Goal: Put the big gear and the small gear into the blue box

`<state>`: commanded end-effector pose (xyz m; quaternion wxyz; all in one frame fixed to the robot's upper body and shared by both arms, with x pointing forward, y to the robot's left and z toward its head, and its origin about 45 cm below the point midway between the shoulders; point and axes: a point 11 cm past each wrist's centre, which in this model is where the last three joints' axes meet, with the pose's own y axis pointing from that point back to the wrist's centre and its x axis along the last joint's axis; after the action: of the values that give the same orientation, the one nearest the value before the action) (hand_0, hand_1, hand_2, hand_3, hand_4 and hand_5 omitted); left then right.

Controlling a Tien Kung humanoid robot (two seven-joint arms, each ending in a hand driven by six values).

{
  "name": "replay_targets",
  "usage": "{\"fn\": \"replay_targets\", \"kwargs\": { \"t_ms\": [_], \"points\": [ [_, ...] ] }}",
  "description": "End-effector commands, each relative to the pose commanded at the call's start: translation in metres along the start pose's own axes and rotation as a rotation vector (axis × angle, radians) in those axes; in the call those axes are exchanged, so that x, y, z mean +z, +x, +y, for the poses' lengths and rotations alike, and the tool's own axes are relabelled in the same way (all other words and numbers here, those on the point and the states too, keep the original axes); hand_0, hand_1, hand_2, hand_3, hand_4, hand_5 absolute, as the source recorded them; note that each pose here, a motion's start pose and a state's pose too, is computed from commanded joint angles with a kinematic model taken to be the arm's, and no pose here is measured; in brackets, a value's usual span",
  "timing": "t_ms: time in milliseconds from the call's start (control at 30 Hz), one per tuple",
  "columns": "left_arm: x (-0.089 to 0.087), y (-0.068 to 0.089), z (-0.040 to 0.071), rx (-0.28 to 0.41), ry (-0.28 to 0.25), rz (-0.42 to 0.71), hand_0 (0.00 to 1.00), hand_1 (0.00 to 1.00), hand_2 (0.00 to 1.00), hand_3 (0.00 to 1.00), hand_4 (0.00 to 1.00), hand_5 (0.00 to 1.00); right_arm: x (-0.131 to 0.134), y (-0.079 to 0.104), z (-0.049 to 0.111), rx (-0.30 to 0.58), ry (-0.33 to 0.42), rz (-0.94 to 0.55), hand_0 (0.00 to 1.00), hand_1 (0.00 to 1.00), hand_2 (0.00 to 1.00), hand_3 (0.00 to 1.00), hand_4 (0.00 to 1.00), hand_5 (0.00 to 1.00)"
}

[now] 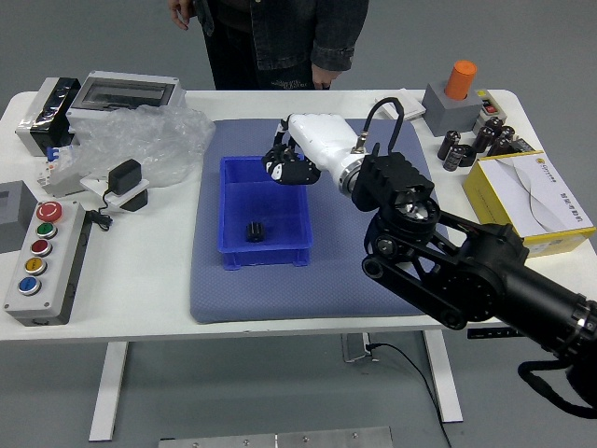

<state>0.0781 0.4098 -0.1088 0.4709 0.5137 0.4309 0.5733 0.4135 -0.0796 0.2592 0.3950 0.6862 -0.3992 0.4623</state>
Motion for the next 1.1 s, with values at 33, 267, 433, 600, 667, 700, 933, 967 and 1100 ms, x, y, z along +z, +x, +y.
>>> {"fn": "replay_targets", "kwargs": {
  "t_ms": [33,267,433,600,667,700,933,967,1100],
  "points": [
    [0.0,-0.001,0.0,-0.001,0.0,-0.001,0.728,0.677,0.698,0.702,0.441,0.01,-0.003,-0.003,-0.001,-0.007,0.003,-0.006,0.529,0.394,0.429,0.517,0.5,0.225],
    [0.0,-0.002,0.0,-0.004,0.001,-0.003,0.728,0.677,0.695,0.701,0.44,0.012,-0.007,-0.021,-0.005,-0.067,-0.015,-0.049,0.626,0.461,0.527,0.655,0.554,0.399],
    [0.001,-0.002,0.0,-0.004,-0.001,-0.004,0.728,0.677,0.694,0.699,0.438,0.012,-0.004,-0.021,-0.007,-0.093,-0.029,-0.065,0.629,0.585,0.711,0.959,0.788,0.496],
    [0.002,-0.003,0.0,-0.006,-0.002,-0.004,0.728,0.677,0.693,0.699,0.437,0.011,-0.001,-0.018,-0.008,-0.104,-0.034,-0.075,0.683,0.636,0.841,0.997,0.834,0.535],
    [0.001,-0.003,0.0,-0.005,-0.002,-0.004,0.728,0.677,0.693,0.699,0.437,0.011,0.0,-0.018,-0.008,-0.107,-0.035,-0.077,0.683,0.636,0.841,0.997,0.834,0.535],
    [0.001,-0.003,0.0,-0.005,-0.002,-0.004,0.728,0.677,0.693,0.699,0.437,0.011,0.0,-0.017,-0.007,-0.109,-0.036,-0.078,0.683,0.636,0.841,0.997,0.834,0.535],
    [0.002,-0.002,0.0,-0.004,-0.006,-0.001,0.728,0.677,0.693,0.696,0.435,0.011,0.007,-0.012,-0.004,-0.106,-0.04,-0.089,0.686,0.648,0.876,0.998,0.855,0.556],
    [0.003,-0.002,0.0,-0.003,-0.007,0.0,0.728,0.677,0.693,0.696,0.435,0.011,0.011,-0.01,-0.002,-0.102,-0.044,-0.091,0.686,0.648,0.876,0.998,0.855,0.556],
    [0.004,0.0,0.0,0.001,-0.011,0.008,0.728,0.678,0.692,0.698,0.436,0.013,0.034,0.001,0.006,-0.086,-0.073,-0.111,0.702,0.655,0.859,0.991,0.87,0.566]
  ]
}}
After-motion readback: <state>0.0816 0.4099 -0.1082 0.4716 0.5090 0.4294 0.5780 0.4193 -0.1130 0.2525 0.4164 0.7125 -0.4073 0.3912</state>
